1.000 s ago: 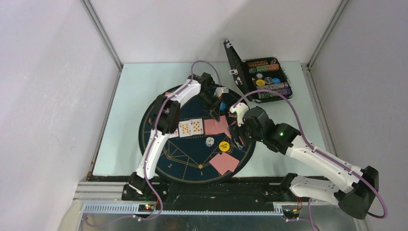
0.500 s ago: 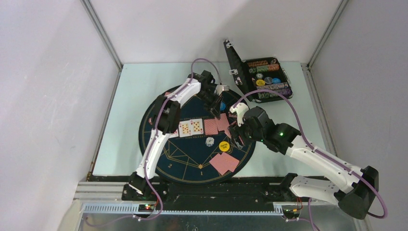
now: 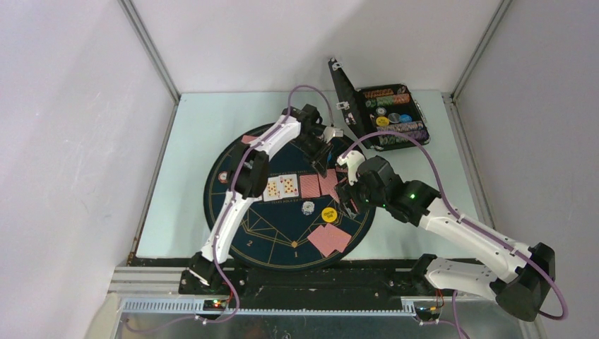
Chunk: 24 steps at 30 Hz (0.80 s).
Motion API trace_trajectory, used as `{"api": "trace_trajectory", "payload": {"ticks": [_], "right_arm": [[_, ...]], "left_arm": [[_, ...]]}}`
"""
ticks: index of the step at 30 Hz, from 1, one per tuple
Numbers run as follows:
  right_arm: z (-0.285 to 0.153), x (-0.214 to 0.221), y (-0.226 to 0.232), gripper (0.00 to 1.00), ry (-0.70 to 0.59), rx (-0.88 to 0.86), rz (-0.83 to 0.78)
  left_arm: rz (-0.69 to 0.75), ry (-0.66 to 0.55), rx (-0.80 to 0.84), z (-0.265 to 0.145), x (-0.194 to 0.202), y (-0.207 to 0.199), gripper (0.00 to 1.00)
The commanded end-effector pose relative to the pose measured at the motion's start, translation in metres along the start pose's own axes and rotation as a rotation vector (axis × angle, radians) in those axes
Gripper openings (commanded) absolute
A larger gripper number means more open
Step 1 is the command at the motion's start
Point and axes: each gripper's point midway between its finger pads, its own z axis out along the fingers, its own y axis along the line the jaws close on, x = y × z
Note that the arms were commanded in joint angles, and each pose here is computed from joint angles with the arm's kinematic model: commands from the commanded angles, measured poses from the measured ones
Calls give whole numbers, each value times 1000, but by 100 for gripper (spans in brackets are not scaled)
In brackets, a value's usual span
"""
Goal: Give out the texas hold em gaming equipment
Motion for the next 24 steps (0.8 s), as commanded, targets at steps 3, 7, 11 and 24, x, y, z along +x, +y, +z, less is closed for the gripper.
{"api": "trace_trajectory", "payload": {"ticks": [3,7,11,24], "right_arm": [[2,-13,1,0,-49,-6,7],[2,-13,1,0,-47,-6,7],[2,-13,1,0,-47,-6,9],[-1,-14,2,0,-56,-13,12]], "left_arm": [[59,-3,-23,0,-7,1,25],[69,7,-42,-1,-5,5,26],[67,10,-71,-2,-6,9,31],[121,-107,-307,-66,-48,-4,64]]}}
